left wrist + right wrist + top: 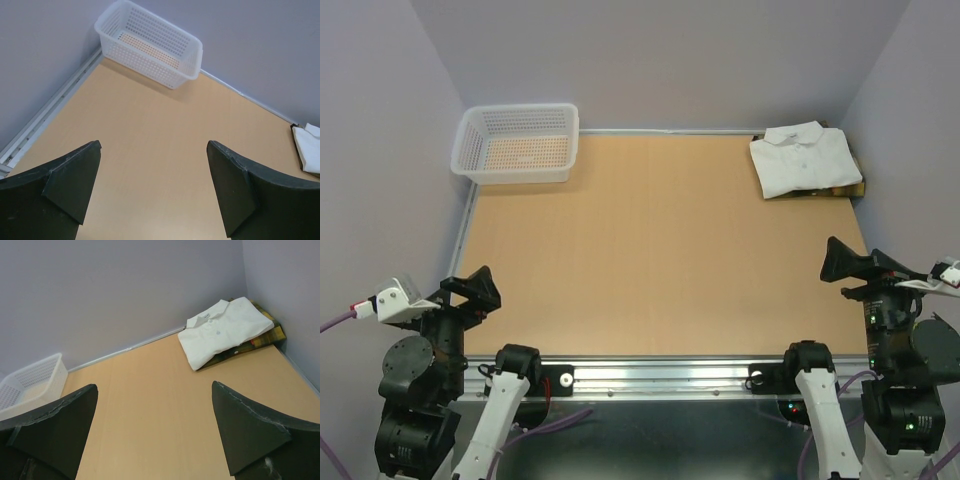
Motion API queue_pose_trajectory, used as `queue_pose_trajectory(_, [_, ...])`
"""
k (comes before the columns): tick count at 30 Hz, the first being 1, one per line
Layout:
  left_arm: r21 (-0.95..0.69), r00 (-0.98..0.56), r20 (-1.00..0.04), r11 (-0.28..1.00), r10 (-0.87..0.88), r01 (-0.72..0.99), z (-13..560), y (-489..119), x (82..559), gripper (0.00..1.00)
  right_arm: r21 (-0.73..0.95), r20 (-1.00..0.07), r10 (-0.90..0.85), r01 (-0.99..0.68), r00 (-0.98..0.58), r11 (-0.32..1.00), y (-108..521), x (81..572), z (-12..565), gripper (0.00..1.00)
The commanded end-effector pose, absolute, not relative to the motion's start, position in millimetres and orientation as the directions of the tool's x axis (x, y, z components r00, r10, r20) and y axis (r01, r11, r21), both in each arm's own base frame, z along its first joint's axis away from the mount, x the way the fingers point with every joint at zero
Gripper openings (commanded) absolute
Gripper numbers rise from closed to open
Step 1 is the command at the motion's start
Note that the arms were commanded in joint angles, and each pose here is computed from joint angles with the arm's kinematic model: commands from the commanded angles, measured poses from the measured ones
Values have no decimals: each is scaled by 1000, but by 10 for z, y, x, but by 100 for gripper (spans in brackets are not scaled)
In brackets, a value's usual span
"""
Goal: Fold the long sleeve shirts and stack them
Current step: Neatly place the folded shirt to the corner
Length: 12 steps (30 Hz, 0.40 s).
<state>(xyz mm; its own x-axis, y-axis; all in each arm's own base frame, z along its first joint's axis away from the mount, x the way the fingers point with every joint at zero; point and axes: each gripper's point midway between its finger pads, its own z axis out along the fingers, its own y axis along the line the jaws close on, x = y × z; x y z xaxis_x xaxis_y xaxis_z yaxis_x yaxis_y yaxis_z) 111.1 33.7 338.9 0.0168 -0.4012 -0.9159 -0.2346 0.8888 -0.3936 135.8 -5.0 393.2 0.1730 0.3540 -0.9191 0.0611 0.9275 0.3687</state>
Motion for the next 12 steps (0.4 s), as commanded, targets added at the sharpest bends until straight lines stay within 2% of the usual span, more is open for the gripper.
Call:
queue_pose_trajectory(1, [-384, 32, -922, 898, -387, -213, 3498, 330, 1087, 99, 378, -908, 368, 11, 200, 926, 14, 1287, 4090, 100])
queue_pose_trajectory(12, [-415, 37, -908, 889, -417, -195, 3521, 292, 1077, 99, 386, -904, 379, -3, 197, 923, 40, 1281, 4089, 100])
